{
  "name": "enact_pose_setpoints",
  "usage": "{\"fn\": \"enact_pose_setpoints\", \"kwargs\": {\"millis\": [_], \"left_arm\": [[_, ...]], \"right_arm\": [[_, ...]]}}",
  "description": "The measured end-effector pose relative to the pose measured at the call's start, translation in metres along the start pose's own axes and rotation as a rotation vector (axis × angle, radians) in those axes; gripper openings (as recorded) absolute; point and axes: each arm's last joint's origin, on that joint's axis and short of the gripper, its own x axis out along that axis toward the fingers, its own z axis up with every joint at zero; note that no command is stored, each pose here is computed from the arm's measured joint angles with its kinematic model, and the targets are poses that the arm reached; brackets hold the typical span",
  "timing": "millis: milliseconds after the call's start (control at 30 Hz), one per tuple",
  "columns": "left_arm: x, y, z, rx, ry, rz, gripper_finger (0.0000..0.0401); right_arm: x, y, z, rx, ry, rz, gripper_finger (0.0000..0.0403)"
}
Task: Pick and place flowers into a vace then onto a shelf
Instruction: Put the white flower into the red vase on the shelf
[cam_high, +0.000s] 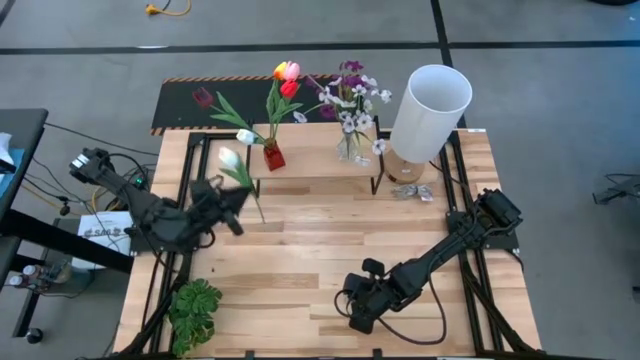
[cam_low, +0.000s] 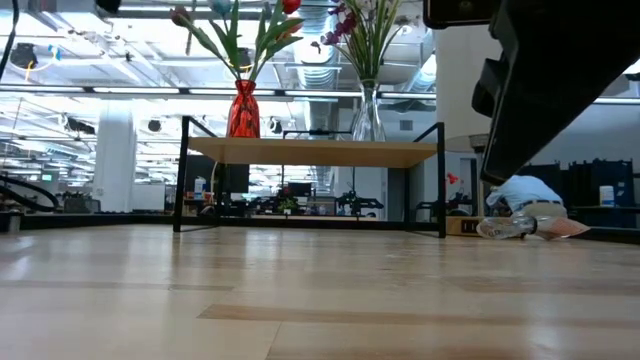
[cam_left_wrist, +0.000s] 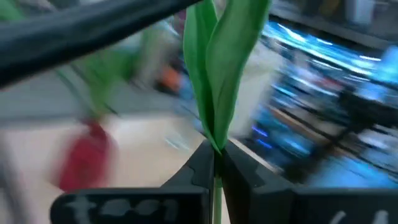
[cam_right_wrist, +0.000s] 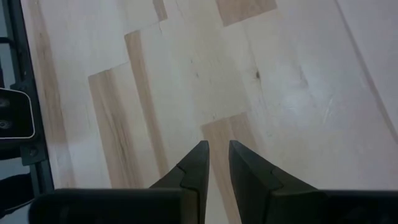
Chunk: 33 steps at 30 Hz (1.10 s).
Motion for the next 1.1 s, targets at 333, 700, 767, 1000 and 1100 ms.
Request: {"fn": "enact_pose_setpoints", "kwargs": {"millis": [333, 700, 767, 1000, 1100], "left_arm": [[0.043, -0.008, -0.040, 0.212, -0.137, 0.339, 0.0000], [0.069, 0.002, -0.037, 0.175, -0.217, 0.493, 0.0000], [0.074, 0.006, -0.028, 0.191, -0.225, 0.522, 0.0000], [0.098, 0.020, 0.004, 0.221, -0.252, 0.514, 0.0000], [0.102, 0.021, 0.015, 0.217, -0.284, 0.468, 0.0000]], "right_arm": [[0.000, 0.000, 0.000, -0.002, 0.000, -0.003, 0.0054], [-0.001, -0.001, -0.004, -0.007, 0.024, -0.022, 0.0054], [-0.001, -0.001, -0.004, -0.009, 0.028, -0.026, 0.0054], [0.000, -0.002, -0.004, -0.006, 0.027, -0.025, 0.0054], [-0.001, 0.000, -0.006, 0.004, 0.029, -0.024, 0.0054]]}}
